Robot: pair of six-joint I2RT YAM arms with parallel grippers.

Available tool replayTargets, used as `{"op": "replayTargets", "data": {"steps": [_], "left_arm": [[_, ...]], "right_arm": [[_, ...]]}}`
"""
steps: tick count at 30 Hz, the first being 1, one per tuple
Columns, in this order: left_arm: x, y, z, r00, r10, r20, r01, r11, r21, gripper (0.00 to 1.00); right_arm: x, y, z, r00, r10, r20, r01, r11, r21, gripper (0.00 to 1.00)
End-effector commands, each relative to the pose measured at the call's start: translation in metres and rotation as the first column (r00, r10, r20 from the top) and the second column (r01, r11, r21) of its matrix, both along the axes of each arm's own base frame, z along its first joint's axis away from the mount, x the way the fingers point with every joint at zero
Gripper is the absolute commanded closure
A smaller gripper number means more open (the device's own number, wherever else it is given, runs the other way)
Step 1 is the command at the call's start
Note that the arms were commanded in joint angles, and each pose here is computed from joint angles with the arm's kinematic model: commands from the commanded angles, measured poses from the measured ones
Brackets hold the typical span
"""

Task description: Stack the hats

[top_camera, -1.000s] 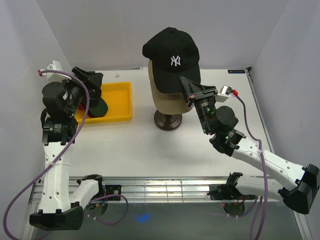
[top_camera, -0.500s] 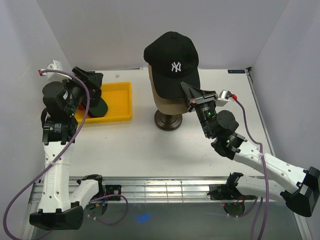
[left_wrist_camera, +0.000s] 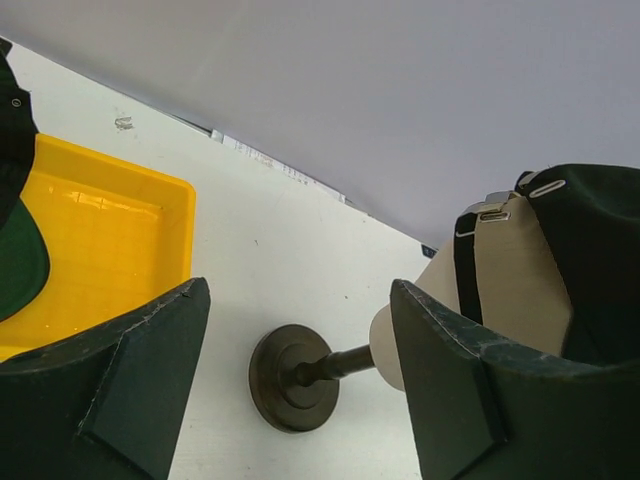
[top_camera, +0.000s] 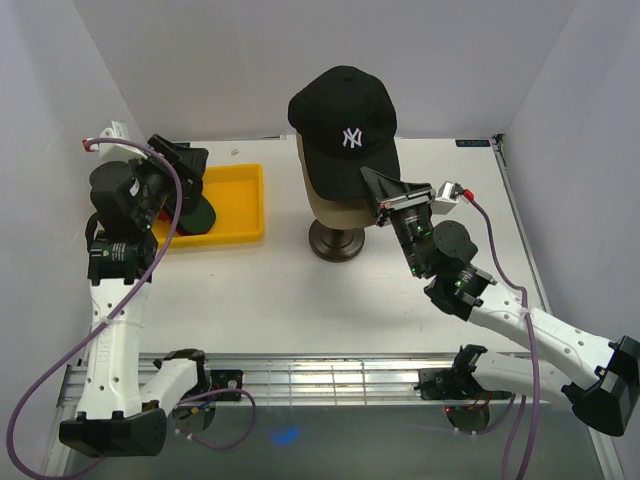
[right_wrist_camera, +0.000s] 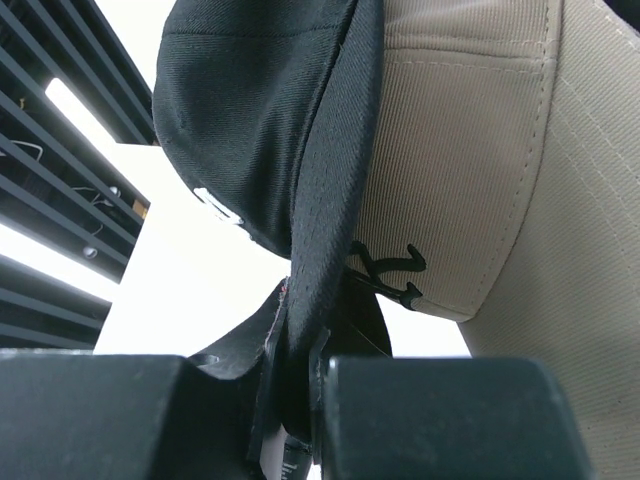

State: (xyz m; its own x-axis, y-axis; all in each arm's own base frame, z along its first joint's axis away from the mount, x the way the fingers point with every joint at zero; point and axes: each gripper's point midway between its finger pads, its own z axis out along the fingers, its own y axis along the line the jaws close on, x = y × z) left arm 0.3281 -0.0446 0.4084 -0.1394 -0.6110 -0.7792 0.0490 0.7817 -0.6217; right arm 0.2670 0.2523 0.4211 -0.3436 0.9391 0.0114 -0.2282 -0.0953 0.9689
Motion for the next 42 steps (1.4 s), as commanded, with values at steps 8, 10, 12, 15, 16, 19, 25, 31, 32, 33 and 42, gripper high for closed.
{"op": "replayTargets", "data": {"steps": [8, 10, 12, 15, 16, 19, 25, 31, 32, 33, 42], "left_arm": [[0.001, -0.003, -0.004, 1.000, -0.018, -0.001, 0.018, 1.000, 0.009, 0.20], [0.002, -0.004, -0.005, 1.000, -0.023, -0.004, 0.023, 1.000, 0.007, 0.22], [0.002, -0.004, -0.006, 1.000, -0.026, -0.007, 0.026, 1.000, 0.006, 0.23], [0.002, -0.004, -0.007, 1.000, -0.027, -0.010, 0.027, 1.000, 0.006, 0.25], [0.002, -0.004, -0.007, 1.000, -0.027, -0.010, 0.027, 1.000, 0.006, 0.25], [0.002, -0.004, -0.009, 1.000, -0.026, -0.015, 0.026, 1.000, 0.007, 0.27], [0.003, -0.004, -0.011, 0.999, -0.026, -0.021, 0.026, 1.000, 0.007, 0.28], [0.003, -0.003, -0.012, 0.999, -0.023, -0.024, 0.023, 1.000, 0.009, 0.29], [0.003, -0.004, -0.012, 0.999, -0.025, -0.022, 0.025, 1.000, 0.012, 0.29], [0.003, -0.003, -0.012, 0.999, -0.023, -0.022, 0.024, 1.000, 0.013, 0.29], [0.002, -0.001, -0.009, 1.000, -0.011, -0.019, 0.011, 1.000, 0.015, 0.30]], "right_arm": [[0.024, -0.008, -0.065, 0.984, -0.144, -0.107, 0.097, 0.931, -0.353, 0.92], [0.025, -0.008, -0.071, 0.982, -0.149, -0.115, 0.096, 0.922, -0.374, 0.92], [0.025, -0.008, -0.077, 0.981, -0.150, -0.124, 0.092, 0.918, -0.386, 0.92], [0.025, -0.009, -0.088, 0.978, -0.152, -0.146, 0.083, 0.916, -0.392, 0.92], [0.025, -0.009, -0.092, 0.976, -0.150, -0.155, 0.079, 0.917, -0.391, 0.92], [0.025, -0.010, -0.105, 0.973, -0.147, -0.181, 0.066, 0.919, -0.389, 0.92], [0.026, -0.013, -0.130, 0.960, -0.140, -0.241, 0.043, 0.929, -0.368, 0.92], [0.025, -0.020, -0.154, 0.944, -0.123, -0.305, 0.021, 0.948, -0.317, 0.92], [0.025, -0.022, -0.155, 0.942, -0.122, -0.312, 0.022, 0.952, -0.305, 0.92], [0.025, -0.021, -0.156, 0.941, -0.115, -0.318, 0.017, 0.955, -0.295, 0.92], [0.022, -0.030, -0.155, 0.930, -0.026, -0.367, -0.032, 0.988, -0.152, 0.92]]}}
